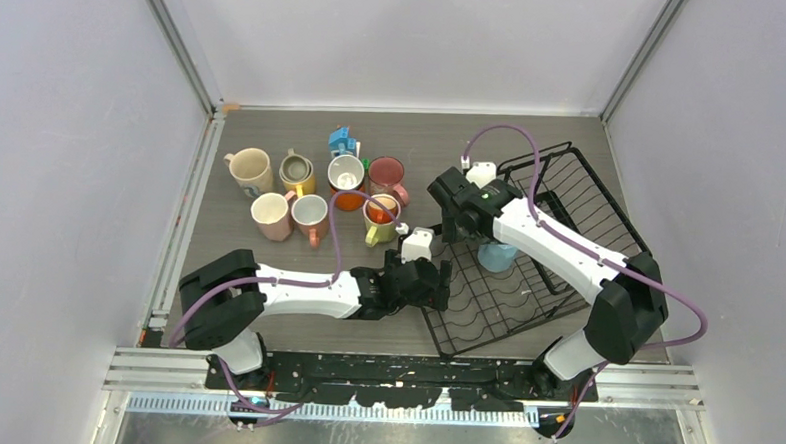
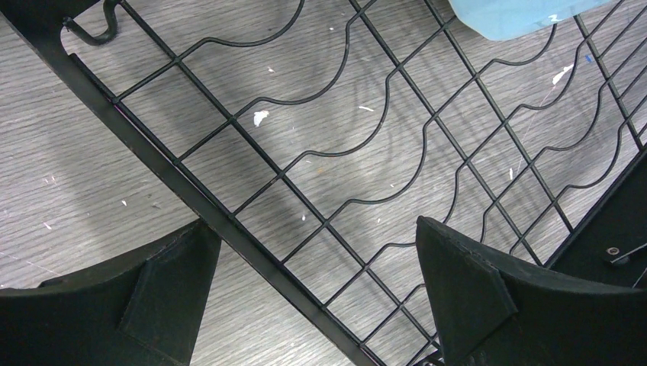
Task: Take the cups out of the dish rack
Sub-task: Move the cup to the dish rack.
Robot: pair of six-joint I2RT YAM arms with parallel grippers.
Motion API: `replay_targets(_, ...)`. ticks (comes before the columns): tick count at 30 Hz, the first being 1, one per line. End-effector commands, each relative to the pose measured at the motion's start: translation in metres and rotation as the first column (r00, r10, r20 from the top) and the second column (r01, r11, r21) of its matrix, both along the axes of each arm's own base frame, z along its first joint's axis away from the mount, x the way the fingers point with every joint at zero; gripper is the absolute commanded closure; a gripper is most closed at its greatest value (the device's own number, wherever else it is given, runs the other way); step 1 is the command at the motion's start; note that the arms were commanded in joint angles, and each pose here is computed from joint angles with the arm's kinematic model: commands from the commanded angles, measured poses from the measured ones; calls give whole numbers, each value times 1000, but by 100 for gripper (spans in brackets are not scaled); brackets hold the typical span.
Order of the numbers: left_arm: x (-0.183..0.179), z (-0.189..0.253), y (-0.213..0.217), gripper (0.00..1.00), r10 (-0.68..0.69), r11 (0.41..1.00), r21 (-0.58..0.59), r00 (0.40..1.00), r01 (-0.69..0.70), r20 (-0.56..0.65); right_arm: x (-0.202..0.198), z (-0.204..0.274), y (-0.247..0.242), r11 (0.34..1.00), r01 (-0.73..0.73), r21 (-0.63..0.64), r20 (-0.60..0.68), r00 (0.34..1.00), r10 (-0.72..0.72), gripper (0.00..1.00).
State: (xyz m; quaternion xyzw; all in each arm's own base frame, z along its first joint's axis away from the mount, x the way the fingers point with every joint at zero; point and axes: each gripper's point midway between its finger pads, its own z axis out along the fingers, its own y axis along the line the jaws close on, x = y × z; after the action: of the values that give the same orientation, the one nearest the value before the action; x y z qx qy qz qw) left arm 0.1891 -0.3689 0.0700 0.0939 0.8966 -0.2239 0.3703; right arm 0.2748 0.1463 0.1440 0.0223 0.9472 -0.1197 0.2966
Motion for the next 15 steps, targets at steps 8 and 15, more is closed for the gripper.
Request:
replay_targets(8, 9, 30, -26, 0, -3, 994, -113, 999, 8, 42, 11, 32, 32, 987, -103, 127, 165, 983, 81, 0)
replay_targets(15, 7, 31, -28, 0, -22, 993, -118, 999, 27, 41, 19, 38, 23, 991, -112, 66, 221, 971, 95, 0)
